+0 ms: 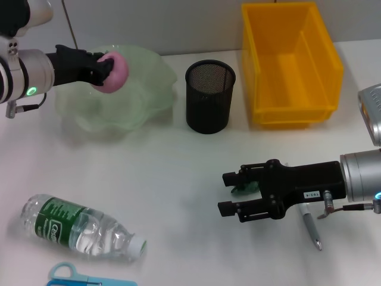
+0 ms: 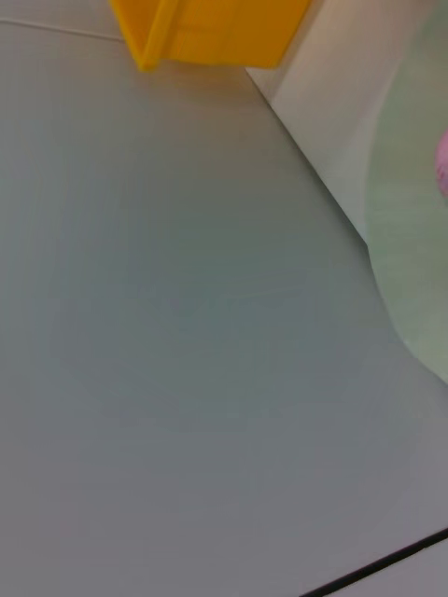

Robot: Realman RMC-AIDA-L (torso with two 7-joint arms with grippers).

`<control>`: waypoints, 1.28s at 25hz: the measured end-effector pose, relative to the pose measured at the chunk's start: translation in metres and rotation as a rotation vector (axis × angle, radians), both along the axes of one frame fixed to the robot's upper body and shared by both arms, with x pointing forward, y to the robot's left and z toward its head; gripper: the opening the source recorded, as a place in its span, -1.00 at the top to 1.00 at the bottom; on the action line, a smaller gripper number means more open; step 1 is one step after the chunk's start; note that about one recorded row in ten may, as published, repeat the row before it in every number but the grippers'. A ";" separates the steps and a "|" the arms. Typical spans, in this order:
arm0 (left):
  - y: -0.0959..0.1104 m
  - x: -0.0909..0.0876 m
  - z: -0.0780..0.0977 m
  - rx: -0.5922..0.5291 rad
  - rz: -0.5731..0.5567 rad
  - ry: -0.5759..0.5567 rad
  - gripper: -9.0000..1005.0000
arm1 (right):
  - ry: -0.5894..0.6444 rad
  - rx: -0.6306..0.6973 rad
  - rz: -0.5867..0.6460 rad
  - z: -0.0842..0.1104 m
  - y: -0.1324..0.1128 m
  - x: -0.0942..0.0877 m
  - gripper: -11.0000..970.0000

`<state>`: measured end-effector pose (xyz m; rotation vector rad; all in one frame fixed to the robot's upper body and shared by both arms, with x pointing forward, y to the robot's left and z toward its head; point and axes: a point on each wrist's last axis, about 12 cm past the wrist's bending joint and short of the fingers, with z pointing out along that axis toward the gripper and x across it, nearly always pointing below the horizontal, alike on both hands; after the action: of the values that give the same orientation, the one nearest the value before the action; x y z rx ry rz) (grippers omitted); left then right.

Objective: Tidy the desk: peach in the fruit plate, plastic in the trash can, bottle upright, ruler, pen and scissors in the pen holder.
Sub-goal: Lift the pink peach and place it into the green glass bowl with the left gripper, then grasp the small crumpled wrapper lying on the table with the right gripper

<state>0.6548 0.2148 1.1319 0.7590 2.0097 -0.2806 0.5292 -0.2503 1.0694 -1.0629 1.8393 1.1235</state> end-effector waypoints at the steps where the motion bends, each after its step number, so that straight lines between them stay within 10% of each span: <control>1: 0.000 0.000 -0.001 0.004 -0.001 -0.001 0.78 | 0.000 -0.001 -0.001 0.000 0.000 0.000 -0.51; 18: 0.000 0.001 -0.001 0.017 0.008 -0.018 -0.48 | -0.001 -0.002 -0.002 0.000 0.000 0.001 -0.51; 26: 0.002 0.000 0.001 -0.005 0.002 0.001 -0.65 | -0.001 -0.001 -0.002 0.000 0.000 0.000 -0.51; 32: 0.024 -0.025 0.024 -0.233 -0.142 0.082 -0.65 | 0.003 0.011 -0.006 0.000 -0.002 -0.001 -0.51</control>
<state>0.6295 0.2392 1.1554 0.7526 1.9591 -0.6266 0.5278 -0.2525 1.0698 -1.0491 1.8353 1.1306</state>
